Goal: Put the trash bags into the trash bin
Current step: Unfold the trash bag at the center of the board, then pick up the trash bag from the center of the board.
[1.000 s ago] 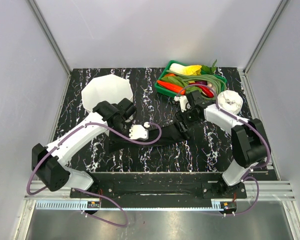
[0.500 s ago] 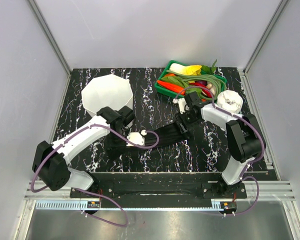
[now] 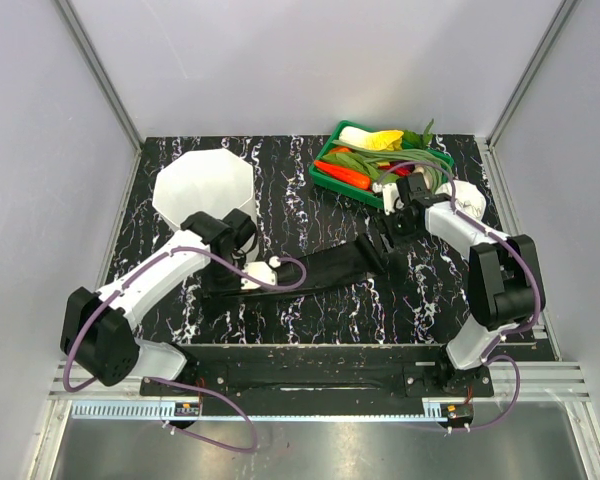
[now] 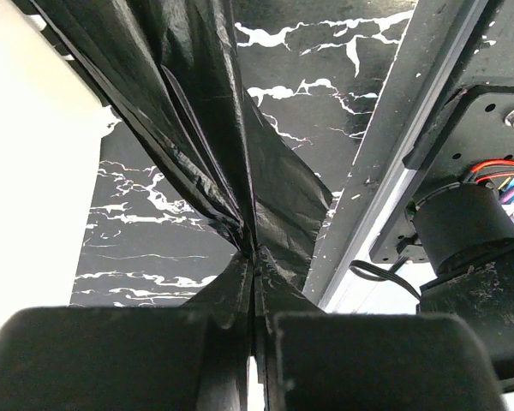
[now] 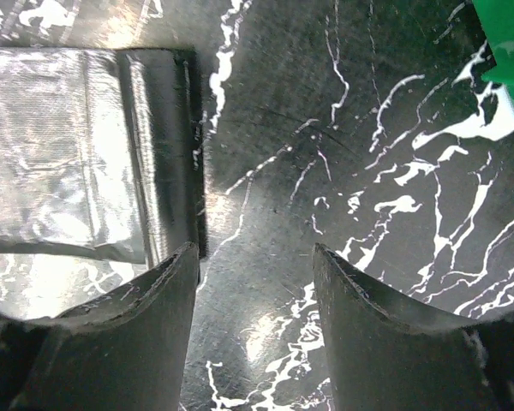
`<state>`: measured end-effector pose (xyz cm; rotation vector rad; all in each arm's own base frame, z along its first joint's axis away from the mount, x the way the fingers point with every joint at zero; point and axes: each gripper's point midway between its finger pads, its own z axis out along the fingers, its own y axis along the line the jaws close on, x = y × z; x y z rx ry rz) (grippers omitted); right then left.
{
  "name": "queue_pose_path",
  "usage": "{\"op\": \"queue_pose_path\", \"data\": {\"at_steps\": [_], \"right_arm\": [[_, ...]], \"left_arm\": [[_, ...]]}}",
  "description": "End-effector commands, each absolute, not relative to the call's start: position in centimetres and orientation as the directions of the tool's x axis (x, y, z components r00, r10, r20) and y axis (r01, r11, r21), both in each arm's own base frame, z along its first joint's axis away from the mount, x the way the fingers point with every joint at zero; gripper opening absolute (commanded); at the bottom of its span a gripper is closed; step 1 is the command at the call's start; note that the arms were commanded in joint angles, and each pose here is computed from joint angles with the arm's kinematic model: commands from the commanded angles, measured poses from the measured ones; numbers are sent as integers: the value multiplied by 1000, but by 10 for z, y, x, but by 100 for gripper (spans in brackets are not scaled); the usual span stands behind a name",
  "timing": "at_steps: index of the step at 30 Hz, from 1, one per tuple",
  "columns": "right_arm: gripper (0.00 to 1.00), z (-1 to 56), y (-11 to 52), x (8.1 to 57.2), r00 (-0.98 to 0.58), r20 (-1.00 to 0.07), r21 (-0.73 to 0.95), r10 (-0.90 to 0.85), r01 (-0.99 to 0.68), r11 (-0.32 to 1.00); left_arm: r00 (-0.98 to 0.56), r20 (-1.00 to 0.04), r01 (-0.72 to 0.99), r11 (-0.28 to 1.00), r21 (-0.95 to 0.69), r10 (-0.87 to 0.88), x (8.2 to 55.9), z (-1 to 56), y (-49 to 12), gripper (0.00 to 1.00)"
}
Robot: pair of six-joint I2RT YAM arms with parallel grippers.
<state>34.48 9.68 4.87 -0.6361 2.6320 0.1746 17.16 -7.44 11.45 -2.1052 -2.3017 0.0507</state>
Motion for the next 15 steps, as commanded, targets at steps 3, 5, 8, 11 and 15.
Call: {"op": "queue_pose_path", "data": {"at_steps": [3, 5, 8, 11, 15], "right_arm": [[63, 94, 130, 359, -737, -548, 82, -396, -518, 852], [63, 91, 137, 360, -733, -546, 85, -404, -529, 844], [64, 80, 145, 361, -739, -530, 97, -417, -541, 835], [66, 69, 154, 360, -743, -516, 116, -425, -553, 825], [66, 57, 164, 354, -740, -504, 117, -445, -570, 813]], "left_arm": [[-88, -47, 994, 85, -70, 995, 164, 121, -80, 0], [-94, -49, 993, 90, -77, 994, 165, 121, -82, 0], [-100, -59, 991, 94, -94, 993, 164, 120, -86, 0], [-102, -68, 990, 95, -104, 992, 163, 120, -90, 0], [-101, -77, 989, 91, -116, 992, 161, 120, -95, 0]]}}
